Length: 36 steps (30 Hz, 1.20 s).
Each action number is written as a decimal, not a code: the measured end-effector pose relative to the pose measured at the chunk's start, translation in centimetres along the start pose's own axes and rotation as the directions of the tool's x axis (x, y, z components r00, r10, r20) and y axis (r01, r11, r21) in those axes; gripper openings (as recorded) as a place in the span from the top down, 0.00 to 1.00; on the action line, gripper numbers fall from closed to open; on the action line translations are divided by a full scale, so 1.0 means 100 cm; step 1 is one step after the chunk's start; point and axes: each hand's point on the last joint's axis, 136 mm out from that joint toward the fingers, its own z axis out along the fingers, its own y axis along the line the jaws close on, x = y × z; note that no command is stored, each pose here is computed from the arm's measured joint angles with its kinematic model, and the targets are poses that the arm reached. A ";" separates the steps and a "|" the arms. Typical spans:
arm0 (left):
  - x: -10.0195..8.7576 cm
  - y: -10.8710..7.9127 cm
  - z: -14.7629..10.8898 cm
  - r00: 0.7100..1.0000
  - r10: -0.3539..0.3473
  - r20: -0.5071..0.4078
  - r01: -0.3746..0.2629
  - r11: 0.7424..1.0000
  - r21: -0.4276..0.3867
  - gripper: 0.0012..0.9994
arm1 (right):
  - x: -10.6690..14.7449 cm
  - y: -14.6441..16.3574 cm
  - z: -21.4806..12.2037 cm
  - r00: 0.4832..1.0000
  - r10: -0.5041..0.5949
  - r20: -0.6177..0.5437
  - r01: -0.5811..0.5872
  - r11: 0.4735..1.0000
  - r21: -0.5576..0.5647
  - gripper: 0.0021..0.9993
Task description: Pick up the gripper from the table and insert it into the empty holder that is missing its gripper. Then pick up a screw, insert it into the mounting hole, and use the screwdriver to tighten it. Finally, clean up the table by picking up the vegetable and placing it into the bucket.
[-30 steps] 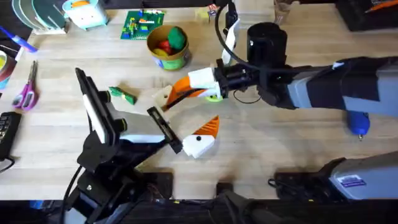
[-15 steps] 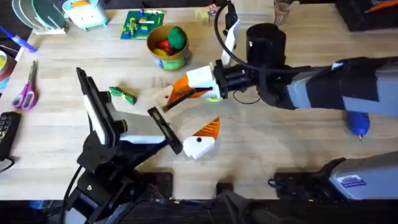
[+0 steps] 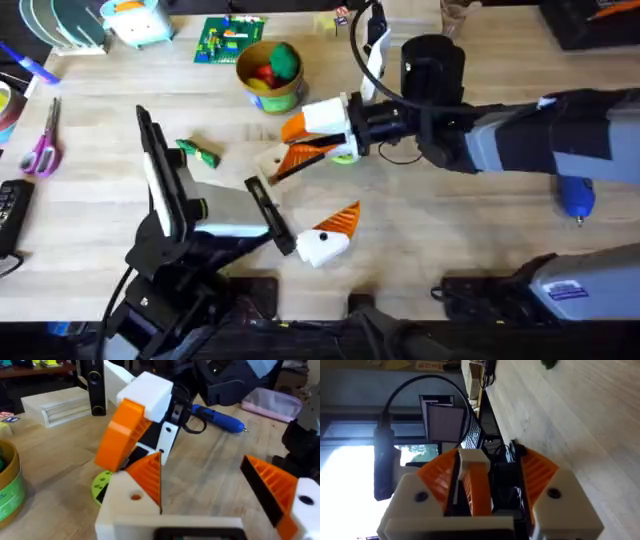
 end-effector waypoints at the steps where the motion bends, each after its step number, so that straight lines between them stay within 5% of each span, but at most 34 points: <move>1: 0.000 -0.001 0.000 1.000 0.000 -0.001 0.000 1.000 0.006 0.01 | 0.000 0.000 0.000 1.000 0.000 0.000 0.000 1.000 0.000 0.35; 5: 0.000 -0.002 0.000 1.000 0.000 -0.002 0.000 1.000 0.014 0.01 | 0.000 0.000 0.000 1.000 0.000 -0.001 0.000 1.000 0.000 0.30; 9: 0.000 -0.003 0.000 1.000 0.000 -0.002 0.000 1.000 0.016 0.01 | -0.002 -0.001 -0.002 1.000 -0.014 0.006 0.014 1.000 0.001 0.13; 15: 0.000 -0.003 0.000 1.000 0.000 -0.002 0.000 1.000 0.017 0.01 | -0.032 -0.006 -0.028 0.987 -0.116 0.113 0.114 0.993 0.025 0.02; 22: 0.000 -0.003 0.000 1.000 0.000 -0.002 0.000 1.000 0.017 0.01 | -0.086 -0.001 -0.069 0.927 -0.296 0.231 0.276 0.954 0.116 0.01; 26: 0.000 -0.003 0.000 1.000 0.000 -0.002 0.000 1.000 0.017 0.01 | -0.095 -0.020 -0.080 0.935 -0.297 0.195 0.246 0.938 0.246 0.01; 31: 0.000 -0.003 0.000 1.000 0.000 -0.002 0.000 1.000 0.017 0.01 | -0.091 -0.040 -0.092 0.943 -0.324 0.079 0.259 0.861 0.437 0.01; 36: 0.000 -0.003 0.000 1.000 0.000 -0.002 0.000 1.000 0.017 0.01 | -0.087 -0.046 -0.106 0.904 -0.416 -0.096 0.387 0.705 0.594 0.01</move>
